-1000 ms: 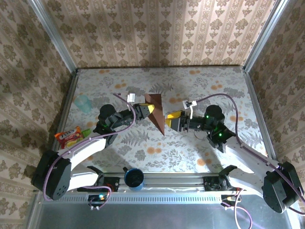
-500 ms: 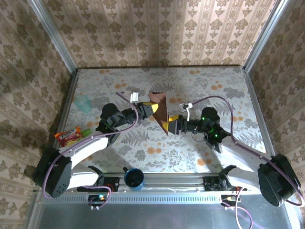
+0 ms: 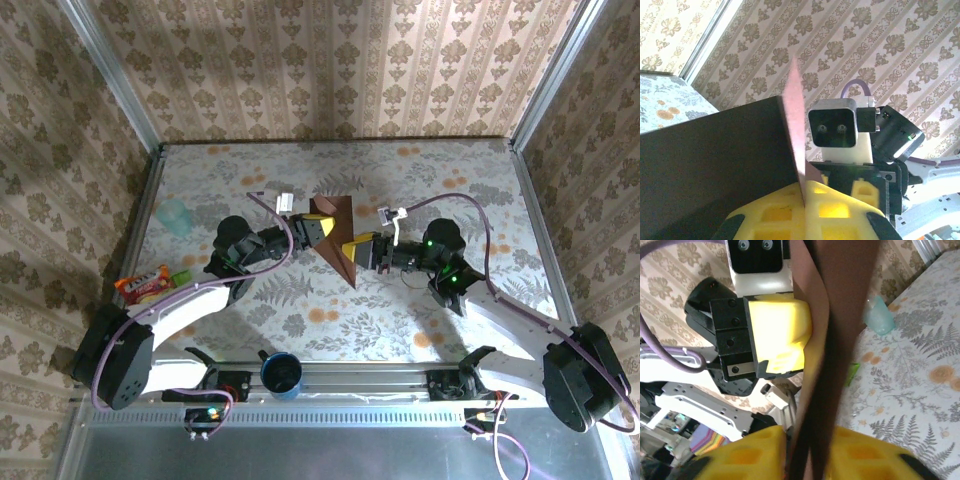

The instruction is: Fold a paper plane with a square sheet of paper (fold left side to right side)

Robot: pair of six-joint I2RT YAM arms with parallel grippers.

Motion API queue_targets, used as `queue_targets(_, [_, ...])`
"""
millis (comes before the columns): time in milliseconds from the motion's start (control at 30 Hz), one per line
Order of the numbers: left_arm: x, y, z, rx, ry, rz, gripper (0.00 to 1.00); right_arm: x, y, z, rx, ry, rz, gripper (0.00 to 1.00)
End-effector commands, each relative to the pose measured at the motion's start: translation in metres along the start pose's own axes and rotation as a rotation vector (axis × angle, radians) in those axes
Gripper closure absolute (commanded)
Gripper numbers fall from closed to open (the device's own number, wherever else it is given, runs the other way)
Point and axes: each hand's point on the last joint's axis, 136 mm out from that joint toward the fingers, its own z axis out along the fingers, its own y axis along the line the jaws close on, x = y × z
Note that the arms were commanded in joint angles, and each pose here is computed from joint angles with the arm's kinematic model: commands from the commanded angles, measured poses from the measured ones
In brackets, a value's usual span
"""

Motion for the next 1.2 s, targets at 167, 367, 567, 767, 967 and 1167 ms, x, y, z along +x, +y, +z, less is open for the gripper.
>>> queue_targets(167, [-0.01, -0.004, -0.003, -0.01, -0.015, 0.033, 0.71, -0.009, 0.006, -0.005, 0.028, -0.013, -0.046, 0.96])
queue_targets(367, [-0.012, 0.006, -0.023, -0.123, -0.002, 0.085, 0.5, 0.0, -0.005, -0.011, 0.108, 0.015, -0.044, 1.0])
queue_targets(567, [-0.009, 0.018, -0.057, -0.357, 0.103, 0.209, 0.3, 0.008, -0.033, -0.018, 0.276, 0.053, -0.025, 1.0])
queue_targets(767, [-0.03, 0.02, -0.104, -0.65, 0.189, 0.44, 0.16, 0.014, -0.07, -0.03, 0.501, 0.114, -0.007, 1.0])
queue_targets(967, [-0.054, 0.009, -0.121, -0.734, 0.205, 0.666, 0.0, 0.022, -0.105, -0.057, 0.764, 0.175, 0.01, 1.0])
queue_targets(1167, [-0.039, 0.038, -0.121, -0.771, 0.362, 0.769, 0.0, 0.032, -0.123, -0.083, 0.931, 0.222, 0.02, 1.0])
